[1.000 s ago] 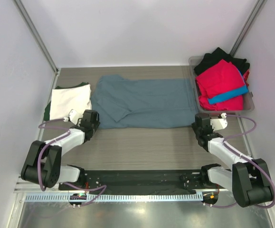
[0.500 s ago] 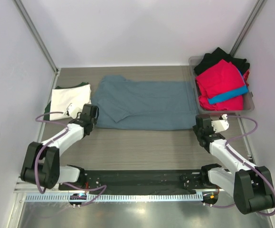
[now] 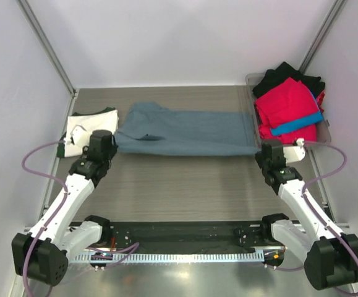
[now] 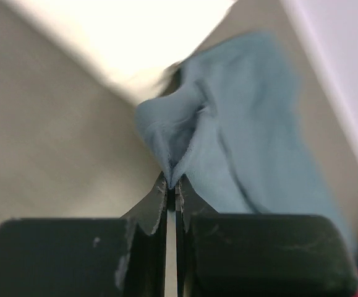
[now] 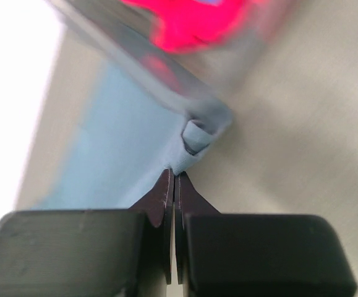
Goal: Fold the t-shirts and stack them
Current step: Reset both grippers
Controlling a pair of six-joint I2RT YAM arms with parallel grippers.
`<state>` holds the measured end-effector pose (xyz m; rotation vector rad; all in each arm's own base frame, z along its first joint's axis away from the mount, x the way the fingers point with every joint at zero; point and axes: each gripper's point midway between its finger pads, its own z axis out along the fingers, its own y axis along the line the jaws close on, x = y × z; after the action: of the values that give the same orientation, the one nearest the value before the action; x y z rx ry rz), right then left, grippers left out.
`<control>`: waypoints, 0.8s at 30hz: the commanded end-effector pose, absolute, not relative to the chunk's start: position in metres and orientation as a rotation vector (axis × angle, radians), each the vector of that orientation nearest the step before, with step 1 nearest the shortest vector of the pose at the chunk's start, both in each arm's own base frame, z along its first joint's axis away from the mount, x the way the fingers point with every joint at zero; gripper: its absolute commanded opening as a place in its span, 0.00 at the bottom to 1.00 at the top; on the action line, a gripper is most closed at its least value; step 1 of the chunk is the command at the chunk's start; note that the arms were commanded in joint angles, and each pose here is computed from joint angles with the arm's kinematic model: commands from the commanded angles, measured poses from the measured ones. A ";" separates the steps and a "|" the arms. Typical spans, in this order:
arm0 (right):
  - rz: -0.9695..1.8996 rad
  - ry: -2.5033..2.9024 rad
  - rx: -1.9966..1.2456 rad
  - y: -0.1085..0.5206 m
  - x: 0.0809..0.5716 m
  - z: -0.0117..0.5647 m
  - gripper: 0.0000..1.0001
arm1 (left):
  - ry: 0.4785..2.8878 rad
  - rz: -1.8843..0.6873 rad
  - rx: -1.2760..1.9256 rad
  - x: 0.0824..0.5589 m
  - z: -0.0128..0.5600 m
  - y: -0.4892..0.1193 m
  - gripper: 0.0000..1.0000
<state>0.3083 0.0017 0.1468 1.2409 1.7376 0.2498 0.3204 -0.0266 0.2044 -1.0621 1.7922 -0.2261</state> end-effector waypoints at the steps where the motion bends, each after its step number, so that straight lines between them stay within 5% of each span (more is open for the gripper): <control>1: 0.192 1.841 1.316 0.000 0.272 0.096 0.01 | 1.984 -0.067 -1.098 0.277 0.125 -0.015 0.00; 7: 0.145 1.901 1.335 -0.006 0.223 0.050 0.01 | 1.967 -0.105 -1.117 0.232 0.099 -0.006 0.00; 14: 0.170 1.881 1.300 -0.006 0.226 0.068 0.01 | 1.948 -0.217 -1.116 0.242 0.103 -0.020 0.00; 21: 0.130 1.935 1.301 -0.004 0.233 0.073 0.01 | 1.881 -0.324 -0.986 0.312 0.234 -0.046 0.00; 24: 0.127 1.929 1.316 -0.005 0.228 0.064 0.01 | 1.871 -0.257 -0.957 0.311 0.242 -0.037 0.00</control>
<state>0.2285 0.0022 0.0622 1.3045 1.9689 0.1508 0.3117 -0.0489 0.2145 -1.0117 1.9306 -0.3080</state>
